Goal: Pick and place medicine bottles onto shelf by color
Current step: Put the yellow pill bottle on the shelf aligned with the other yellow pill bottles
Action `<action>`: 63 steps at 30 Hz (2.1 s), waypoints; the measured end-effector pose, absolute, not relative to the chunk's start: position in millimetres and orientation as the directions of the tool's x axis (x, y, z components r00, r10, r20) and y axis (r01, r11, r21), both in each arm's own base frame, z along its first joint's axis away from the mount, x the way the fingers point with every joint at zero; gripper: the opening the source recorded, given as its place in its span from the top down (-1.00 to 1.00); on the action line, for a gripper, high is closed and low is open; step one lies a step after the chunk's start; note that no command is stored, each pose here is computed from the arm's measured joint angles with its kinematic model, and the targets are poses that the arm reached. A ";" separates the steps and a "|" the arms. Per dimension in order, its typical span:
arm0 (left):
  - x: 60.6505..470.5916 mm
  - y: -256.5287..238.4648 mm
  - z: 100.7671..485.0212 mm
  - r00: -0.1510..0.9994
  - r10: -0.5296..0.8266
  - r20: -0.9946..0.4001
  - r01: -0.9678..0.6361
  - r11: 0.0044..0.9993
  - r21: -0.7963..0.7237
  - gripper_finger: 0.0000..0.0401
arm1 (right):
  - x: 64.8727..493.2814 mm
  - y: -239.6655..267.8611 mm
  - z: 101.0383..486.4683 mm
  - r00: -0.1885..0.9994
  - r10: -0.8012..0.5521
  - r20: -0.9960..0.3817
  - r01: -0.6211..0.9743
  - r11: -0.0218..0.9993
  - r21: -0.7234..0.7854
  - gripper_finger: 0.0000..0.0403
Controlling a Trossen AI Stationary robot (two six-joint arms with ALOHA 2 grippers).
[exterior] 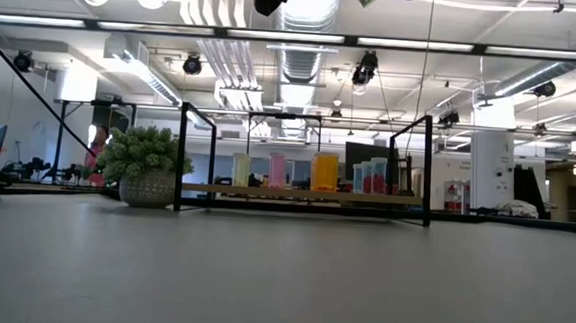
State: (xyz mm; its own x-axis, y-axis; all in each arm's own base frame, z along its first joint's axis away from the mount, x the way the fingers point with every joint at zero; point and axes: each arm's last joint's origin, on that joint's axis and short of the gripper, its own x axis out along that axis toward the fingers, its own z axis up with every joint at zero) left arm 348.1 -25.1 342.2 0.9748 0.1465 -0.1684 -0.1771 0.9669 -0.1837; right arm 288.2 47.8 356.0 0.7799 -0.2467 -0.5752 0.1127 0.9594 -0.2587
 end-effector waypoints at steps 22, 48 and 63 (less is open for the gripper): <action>348.3 -21.8 342.1 0.974 0.152 -0.170 -0.182 0.967 -0.180 0.29 | 288.2 47.8 355.8 0.780 -0.248 -0.575 0.115 0.959 -0.258 0.50; 348.4 -18.4 341.4 0.971 0.164 -0.176 -0.195 0.965 -0.173 0.49 | 277.5 45.9 363.8 0.747 -0.250 -0.616 0.162 0.967 -0.196 0.04; 329.2 52.0 304.2 0.755 0.357 -0.551 -0.538 0.818 -0.207 0.49 | 218.9 32.4 420.3 0.521 -0.306 -0.797 0.312 0.937 -0.156 -0.02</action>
